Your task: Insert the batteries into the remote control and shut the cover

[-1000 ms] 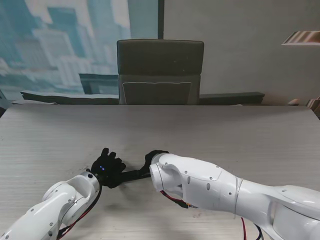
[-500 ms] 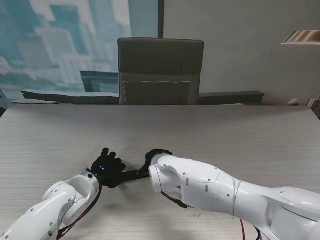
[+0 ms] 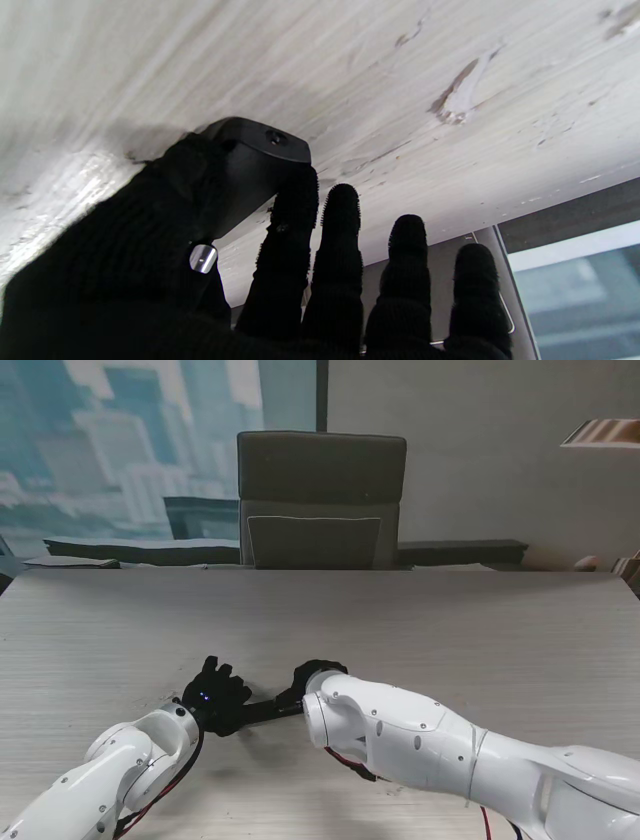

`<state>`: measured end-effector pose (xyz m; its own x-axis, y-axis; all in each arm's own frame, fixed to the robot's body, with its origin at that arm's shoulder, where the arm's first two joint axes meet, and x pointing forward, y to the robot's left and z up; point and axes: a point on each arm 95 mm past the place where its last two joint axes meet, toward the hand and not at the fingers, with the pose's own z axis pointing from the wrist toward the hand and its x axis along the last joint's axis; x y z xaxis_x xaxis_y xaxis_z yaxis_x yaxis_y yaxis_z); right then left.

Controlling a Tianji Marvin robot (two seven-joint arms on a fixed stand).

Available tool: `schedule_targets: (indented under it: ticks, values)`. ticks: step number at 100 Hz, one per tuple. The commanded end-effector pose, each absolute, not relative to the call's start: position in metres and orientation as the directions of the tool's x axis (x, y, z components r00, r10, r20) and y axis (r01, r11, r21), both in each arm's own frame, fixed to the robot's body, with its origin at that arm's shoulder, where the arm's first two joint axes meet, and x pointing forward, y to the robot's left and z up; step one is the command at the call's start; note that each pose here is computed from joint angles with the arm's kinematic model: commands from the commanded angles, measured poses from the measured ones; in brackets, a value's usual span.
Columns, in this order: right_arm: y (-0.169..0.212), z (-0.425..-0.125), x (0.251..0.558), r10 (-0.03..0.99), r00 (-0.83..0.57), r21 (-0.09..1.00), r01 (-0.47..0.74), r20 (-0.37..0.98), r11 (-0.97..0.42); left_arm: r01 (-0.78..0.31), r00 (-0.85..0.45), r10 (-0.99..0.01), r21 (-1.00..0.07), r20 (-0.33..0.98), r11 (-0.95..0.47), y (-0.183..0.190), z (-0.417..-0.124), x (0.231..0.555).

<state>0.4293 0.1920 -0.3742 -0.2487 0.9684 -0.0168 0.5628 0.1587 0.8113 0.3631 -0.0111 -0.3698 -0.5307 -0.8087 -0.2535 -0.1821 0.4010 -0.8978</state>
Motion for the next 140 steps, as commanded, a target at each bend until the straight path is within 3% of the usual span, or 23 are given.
schedule_targets:
  ticks: [1,75,140]
  values:
    - [0.1778,-0.4007,0.4174,0.972,-0.232,0.762,0.623,-0.033,0.174,-0.230,-0.539,-0.805,-0.876,-0.247,0.423,-0.0078,-0.3836,0.3554]
    - [0.1716,-0.4020,0.4136,0.976,-0.187,0.744,0.667,0.113,0.041,-0.230,-0.539,-0.804,-0.874,-0.251,0.428,-0.0076,-0.3830,0.3554]
    - [0.1720,-0.4037,0.4142,0.969,-0.227,0.738,0.670,0.100,0.080,-0.230,-0.537,-0.805,-0.874,-0.253,0.428,-0.0073,-0.3829,0.3552]
